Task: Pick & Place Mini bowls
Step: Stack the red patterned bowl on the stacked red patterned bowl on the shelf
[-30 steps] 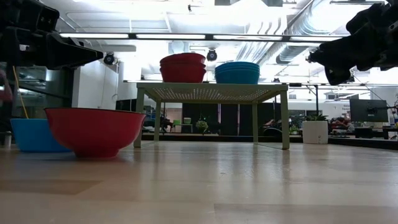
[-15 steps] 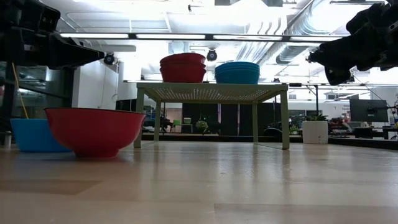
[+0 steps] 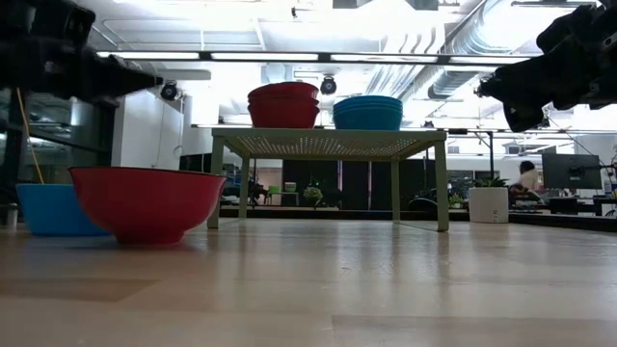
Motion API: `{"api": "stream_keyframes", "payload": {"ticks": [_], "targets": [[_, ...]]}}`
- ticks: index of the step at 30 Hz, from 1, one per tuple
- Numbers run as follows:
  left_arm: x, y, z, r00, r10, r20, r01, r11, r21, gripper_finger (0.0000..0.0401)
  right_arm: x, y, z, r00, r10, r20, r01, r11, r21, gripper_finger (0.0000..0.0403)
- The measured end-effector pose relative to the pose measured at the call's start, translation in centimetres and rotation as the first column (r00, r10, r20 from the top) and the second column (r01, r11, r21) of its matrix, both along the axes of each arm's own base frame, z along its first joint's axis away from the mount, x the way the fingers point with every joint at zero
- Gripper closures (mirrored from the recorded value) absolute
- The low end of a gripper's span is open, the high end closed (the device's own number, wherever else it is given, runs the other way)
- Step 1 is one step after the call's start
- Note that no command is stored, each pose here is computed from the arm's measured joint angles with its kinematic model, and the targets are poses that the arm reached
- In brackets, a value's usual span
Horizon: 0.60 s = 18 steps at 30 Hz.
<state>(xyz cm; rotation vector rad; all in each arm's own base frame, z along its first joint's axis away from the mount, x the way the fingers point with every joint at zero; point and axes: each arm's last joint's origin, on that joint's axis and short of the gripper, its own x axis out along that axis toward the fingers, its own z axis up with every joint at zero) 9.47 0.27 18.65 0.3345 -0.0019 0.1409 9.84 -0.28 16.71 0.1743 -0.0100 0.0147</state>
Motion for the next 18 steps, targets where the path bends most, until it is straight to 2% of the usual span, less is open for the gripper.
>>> {"api": "stream_keyframes", "payload": {"ticks": [3, 9, 15, 18], "targets": [[-0.1, 0.2, 1.3, 0.998, 0.061, -0.023, -0.061, 0.998, 0.004, 0.0277, 0.0, 0.0, 0.0, 1.0, 0.0, 0.0, 0.0, 1.0, 0.0, 0.027], [0.5, 0.4, 3.1, 0.972, 0.152, -0.178, -0.161, 0.986, -0.036, 0.0277, 0.0, 0.0, 0.0, 1.0, 0.0, 0.001, 0.0, 1.0, 0.0, 0.027], [1.6, 0.7, 5.3, 0.907, 0.238, -0.347, -0.27, 0.962, -0.048, 0.0277, 0.0, 0.0, 0.0, 1.0, 0.0, 0.001, 0.0, 1.0, 0.0, 0.027], [2.0, 1.2, 6.4, 0.847, 0.297, -0.442, -0.347, 0.937, -0.035, 0.0277, 0.0, 0.0, 0.0, 1.0, 0.0, 0.001, 0.0, 1.0, 0.0, 0.027]]}}
